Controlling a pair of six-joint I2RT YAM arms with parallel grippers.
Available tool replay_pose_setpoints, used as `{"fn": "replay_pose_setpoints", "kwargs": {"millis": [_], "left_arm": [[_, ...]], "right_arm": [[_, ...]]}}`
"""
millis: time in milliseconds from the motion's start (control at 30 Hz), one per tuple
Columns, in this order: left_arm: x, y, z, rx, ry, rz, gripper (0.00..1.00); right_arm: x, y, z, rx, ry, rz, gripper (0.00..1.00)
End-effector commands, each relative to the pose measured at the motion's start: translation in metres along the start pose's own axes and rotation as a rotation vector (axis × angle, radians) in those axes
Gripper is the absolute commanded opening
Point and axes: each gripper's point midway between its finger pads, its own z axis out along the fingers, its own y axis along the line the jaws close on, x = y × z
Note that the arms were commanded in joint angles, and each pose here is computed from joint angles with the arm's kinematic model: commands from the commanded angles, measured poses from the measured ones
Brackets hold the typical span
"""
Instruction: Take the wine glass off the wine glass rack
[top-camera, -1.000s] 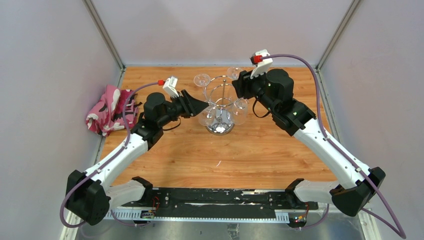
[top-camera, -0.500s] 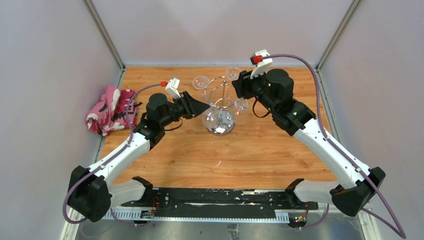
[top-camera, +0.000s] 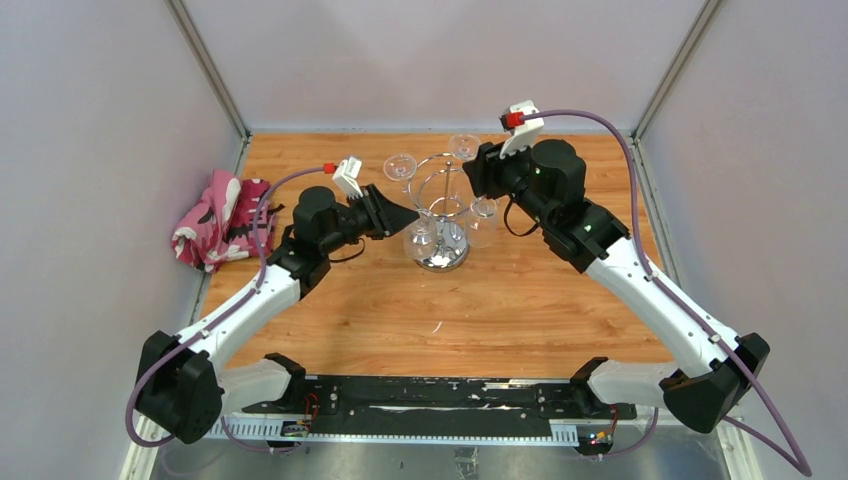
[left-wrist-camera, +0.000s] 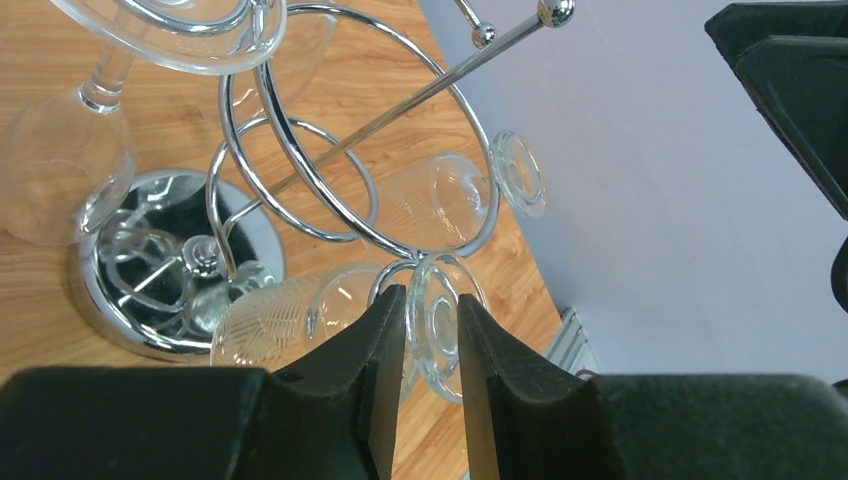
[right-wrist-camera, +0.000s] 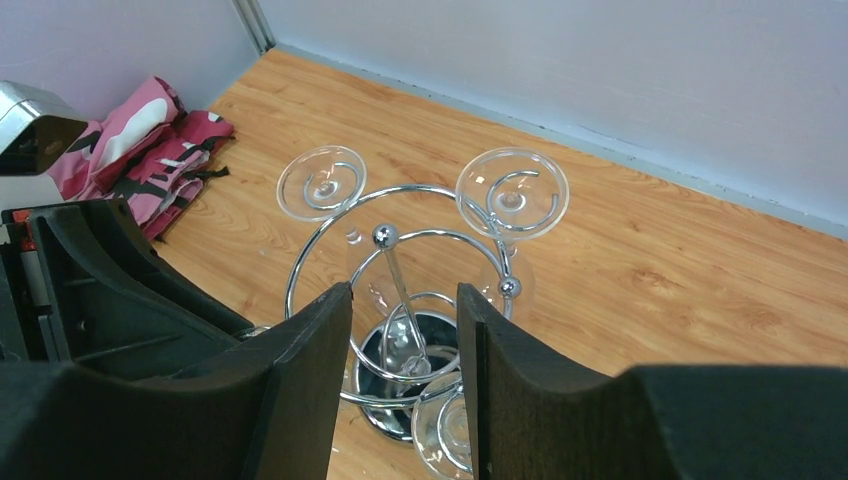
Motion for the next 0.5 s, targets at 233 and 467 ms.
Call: {"fn": "replay_pose_setpoints", "kwargs": {"millis": [233, 467], "left_arm": [[0.012, 0.001, 0.0, -0.018, 0.063, 0.027, 0.3], [0.012, 0.004, 0.003, -0.022, 0.071, 0.035, 0.27]], "right_arm": [[0.002, 0.018, -0.011, -0.084, 0.043, -0.01, 0.49], [0.026, 0.057, -0.03, -0.233, 0.147, -0.018, 0.5]]}}
